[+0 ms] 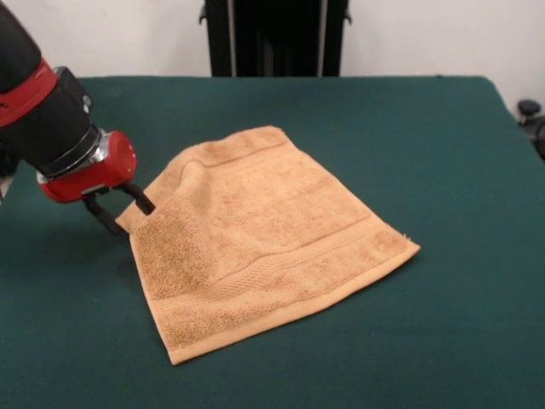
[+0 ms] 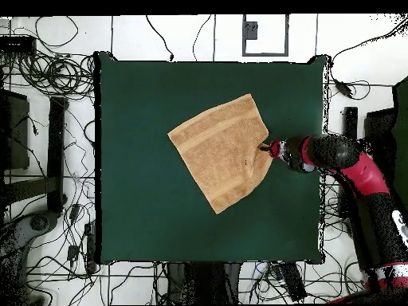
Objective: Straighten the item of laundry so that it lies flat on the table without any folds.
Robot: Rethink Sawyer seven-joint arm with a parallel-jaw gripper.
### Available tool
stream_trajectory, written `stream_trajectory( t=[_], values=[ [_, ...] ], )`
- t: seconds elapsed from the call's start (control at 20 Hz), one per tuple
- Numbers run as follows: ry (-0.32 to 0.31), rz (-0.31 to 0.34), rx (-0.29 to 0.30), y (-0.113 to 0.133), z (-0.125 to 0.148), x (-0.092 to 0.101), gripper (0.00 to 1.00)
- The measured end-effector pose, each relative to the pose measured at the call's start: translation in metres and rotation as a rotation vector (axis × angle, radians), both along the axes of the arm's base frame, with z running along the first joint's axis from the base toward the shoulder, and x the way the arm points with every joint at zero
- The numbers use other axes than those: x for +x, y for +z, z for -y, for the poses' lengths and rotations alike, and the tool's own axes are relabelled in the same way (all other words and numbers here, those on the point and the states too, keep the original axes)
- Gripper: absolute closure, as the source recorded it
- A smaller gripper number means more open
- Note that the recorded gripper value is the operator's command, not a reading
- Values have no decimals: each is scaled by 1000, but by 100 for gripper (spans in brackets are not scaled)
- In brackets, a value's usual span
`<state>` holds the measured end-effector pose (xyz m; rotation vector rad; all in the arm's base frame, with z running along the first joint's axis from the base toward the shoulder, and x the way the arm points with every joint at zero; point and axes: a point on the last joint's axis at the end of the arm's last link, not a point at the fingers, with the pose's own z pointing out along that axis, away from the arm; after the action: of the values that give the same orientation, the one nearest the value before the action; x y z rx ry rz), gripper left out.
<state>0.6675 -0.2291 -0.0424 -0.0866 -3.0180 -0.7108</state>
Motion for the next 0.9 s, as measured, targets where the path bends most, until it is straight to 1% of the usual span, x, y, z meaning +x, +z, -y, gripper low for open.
stream_trajectory(
  t=[0.2,0.55,0.85,0.9],
  values=[
    [-20,-12,15,0,4,2,0],
    [-28,-25,31,-1,6,4,0],
    [-51,-28,54,-2,7,5,0],
    [-53,-29,56,-2,7,4,100]
  ],
)
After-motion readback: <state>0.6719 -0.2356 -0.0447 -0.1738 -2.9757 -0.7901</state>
